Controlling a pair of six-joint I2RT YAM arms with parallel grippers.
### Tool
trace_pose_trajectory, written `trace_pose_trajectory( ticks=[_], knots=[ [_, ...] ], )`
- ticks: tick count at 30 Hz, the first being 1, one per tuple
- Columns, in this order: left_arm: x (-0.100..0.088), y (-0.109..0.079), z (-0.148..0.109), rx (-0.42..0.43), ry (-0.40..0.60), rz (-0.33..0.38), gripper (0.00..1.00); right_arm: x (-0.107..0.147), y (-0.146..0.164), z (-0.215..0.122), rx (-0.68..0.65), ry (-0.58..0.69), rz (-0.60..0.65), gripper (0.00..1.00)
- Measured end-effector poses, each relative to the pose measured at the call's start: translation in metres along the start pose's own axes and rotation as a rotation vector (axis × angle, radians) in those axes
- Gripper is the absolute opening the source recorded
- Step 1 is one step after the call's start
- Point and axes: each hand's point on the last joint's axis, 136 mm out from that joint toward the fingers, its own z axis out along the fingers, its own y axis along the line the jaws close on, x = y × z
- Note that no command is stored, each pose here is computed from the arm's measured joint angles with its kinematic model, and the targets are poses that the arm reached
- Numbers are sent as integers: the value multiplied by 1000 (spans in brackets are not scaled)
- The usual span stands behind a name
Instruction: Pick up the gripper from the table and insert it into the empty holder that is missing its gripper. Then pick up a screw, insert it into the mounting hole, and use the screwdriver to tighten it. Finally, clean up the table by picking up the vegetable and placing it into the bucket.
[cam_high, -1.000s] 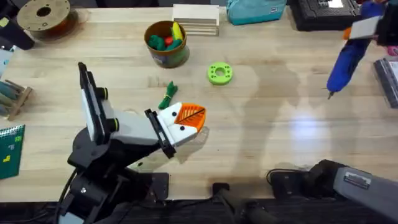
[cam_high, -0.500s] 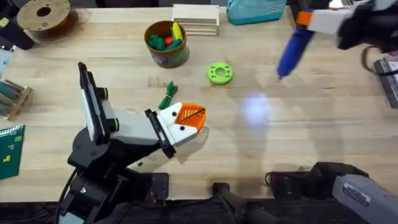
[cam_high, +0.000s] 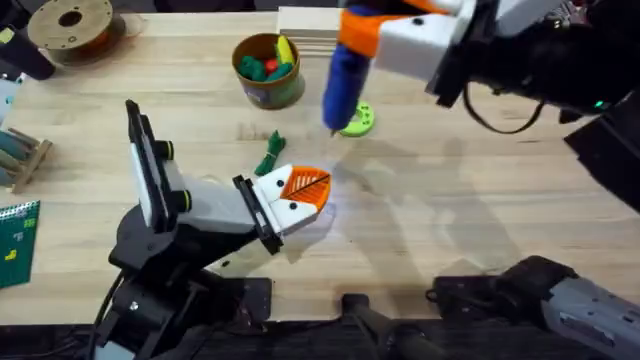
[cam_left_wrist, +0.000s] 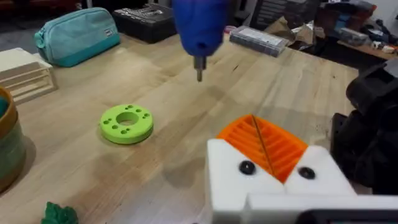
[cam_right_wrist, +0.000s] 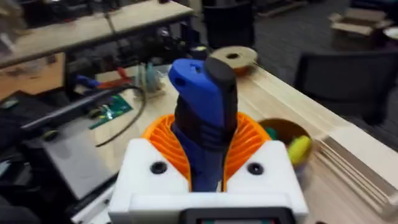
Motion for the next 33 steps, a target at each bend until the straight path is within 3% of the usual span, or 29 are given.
trace_pose_trajectory(
  ticks=[9, 14, 17, 22, 33],
  knots=[
    [0, 0, 0, 0, 0, 0, 4, -9, 59, 15, -178, -43, -35, 200],
    [0, 0, 0, 0, 0, 0, 4, -21, 77, 20, -233, -102, -72, 198],
    [0, 0, 0, 0, 0, 0, 4, -14, 87, 29, -272, -92, -65, 196],
    [0, 0, 0, 0, 0, 0, 4, -2, 90, 38, -288, -60, -47, 196],
    [0, 0, 0, 0, 0, 0, 4, -1, 90, 38, -290, -59, -46, 196]
  ],
)
